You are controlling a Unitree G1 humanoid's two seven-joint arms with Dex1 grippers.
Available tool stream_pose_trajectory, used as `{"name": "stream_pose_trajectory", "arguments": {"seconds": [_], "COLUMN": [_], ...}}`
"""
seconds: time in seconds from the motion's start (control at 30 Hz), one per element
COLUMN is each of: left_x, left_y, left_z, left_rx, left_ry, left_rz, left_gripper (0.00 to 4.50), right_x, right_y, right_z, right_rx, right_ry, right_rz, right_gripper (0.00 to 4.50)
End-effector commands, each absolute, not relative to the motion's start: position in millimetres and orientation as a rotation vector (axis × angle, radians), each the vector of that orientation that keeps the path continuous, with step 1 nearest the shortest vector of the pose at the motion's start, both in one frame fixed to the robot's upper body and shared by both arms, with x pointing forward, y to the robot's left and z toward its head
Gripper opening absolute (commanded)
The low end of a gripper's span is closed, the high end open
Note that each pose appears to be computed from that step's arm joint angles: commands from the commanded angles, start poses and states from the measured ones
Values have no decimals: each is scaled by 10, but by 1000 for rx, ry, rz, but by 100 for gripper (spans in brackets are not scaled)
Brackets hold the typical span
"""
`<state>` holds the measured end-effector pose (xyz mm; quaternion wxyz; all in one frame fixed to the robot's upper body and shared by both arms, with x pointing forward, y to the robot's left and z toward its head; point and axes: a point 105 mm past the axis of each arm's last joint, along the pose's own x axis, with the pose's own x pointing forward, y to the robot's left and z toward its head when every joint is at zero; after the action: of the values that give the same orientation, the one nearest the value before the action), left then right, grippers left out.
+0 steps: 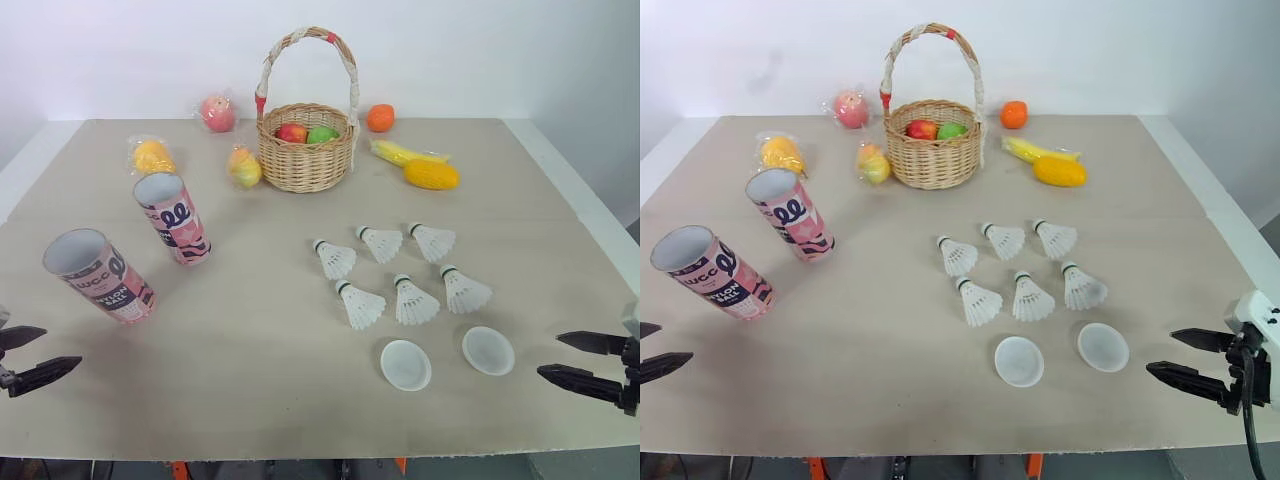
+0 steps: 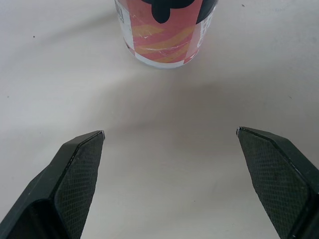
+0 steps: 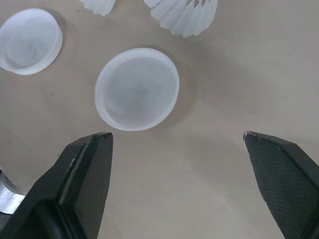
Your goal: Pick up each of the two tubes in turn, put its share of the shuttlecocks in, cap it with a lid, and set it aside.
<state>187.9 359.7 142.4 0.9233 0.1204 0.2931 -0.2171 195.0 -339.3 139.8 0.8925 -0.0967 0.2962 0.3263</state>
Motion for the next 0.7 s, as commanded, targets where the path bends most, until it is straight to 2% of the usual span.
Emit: {"name": "stream_pose_trajectory", "arguments": {"seconds": [0.03, 0.7], "left_x": [1928, 1955], "left_y": [3598, 3700], "left_z": [1484, 1545], "left_rx": [242, 219], "left_ry": [568, 523], "left_rz": [-452, -434], "left_gripper": [443, 443], "right_x": [1960, 1965], "right_y": [-3396, -3459], "right_z": [1471, 1440], "right_rx": [-226, -236], "right_ry": [594, 592], "right_rz": [683, 687], "right_gripper": [450, 450]}}
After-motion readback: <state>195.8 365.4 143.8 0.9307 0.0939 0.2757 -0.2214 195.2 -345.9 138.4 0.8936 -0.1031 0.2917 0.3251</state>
